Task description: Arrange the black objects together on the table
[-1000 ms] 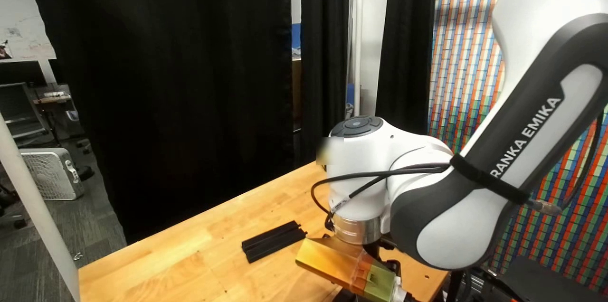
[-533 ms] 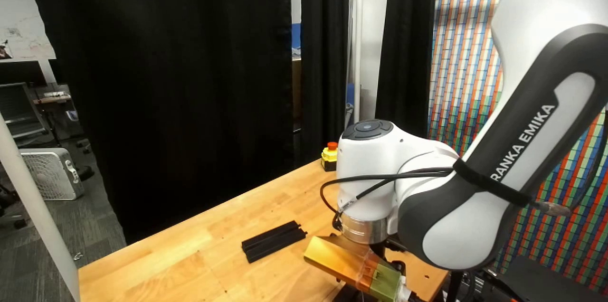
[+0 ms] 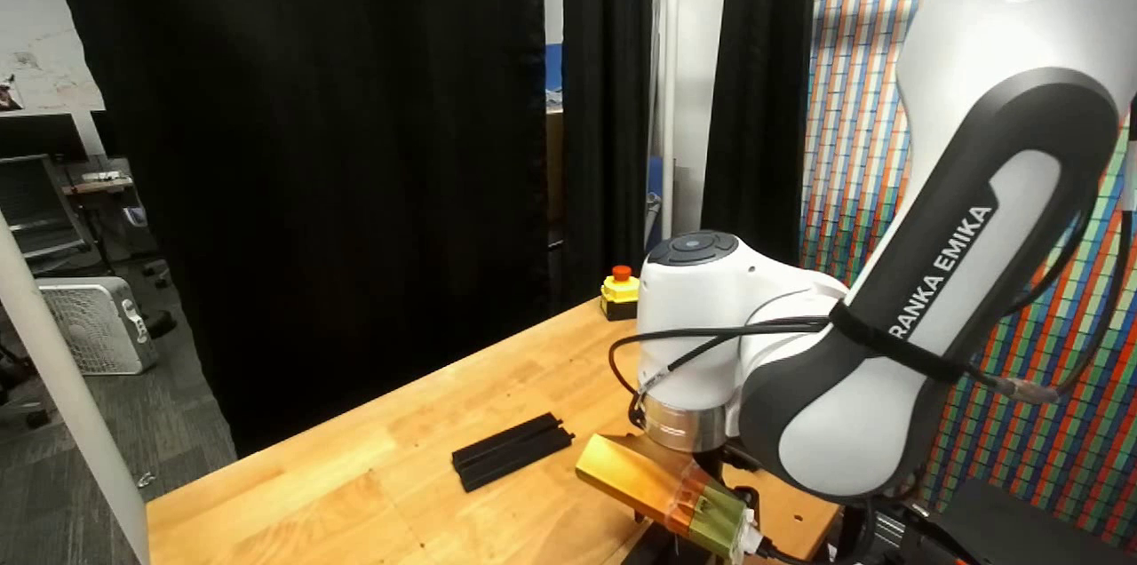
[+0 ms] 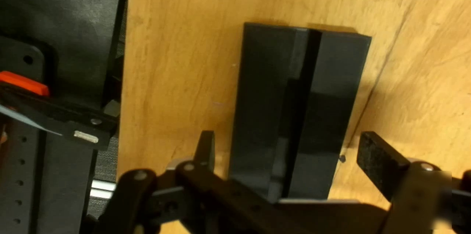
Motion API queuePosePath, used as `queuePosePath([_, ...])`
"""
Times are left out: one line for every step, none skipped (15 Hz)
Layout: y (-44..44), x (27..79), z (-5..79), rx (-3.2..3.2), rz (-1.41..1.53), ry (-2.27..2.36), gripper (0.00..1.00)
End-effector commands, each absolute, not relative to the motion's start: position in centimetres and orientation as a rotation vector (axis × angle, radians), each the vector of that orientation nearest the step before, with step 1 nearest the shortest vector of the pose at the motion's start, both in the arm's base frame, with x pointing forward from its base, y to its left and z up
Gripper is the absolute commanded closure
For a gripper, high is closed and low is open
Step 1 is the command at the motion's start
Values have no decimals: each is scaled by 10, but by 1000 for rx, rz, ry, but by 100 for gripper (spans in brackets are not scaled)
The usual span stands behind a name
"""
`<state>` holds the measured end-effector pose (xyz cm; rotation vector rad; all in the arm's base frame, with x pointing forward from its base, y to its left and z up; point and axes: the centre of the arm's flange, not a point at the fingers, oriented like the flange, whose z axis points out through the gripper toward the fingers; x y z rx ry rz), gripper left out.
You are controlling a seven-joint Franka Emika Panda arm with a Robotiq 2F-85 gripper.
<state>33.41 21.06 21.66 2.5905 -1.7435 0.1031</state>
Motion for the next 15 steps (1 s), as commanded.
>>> queuePosePath([205,336,211,2591,107,-1788,0])
queuePosePath([204,336,210,2592,109,-1789,0])
queuePosePath([203,336,209,2598,108,-1777,25])
queuePosePath([203,336,209,2597,111,-1774,27])
queuePosePath([204,335,209,2602,113,-1767,34])
queuePosePath([204,334,210,2614,118,-1755,41])
queuePosePath([205,334,212,2630,119,-1741,50])
queuePosePath([206,335,215,2659,108,-1721,53])
queuePosePath([208,334,215,2683,110,-1674,54])
queuePosePath([209,333,218,2718,122,-1606,54])
queuePosePath([210,332,221,2746,126,-1543,54])
queuePosePath([211,331,224,2779,129,-1468,54])
queuePosePath([211,331,227,2810,130,-1396,54])
queuePosePath([210,331,231,2844,135,-1326,54])
queuePosePath([209,331,236,2868,137,-1259,54])
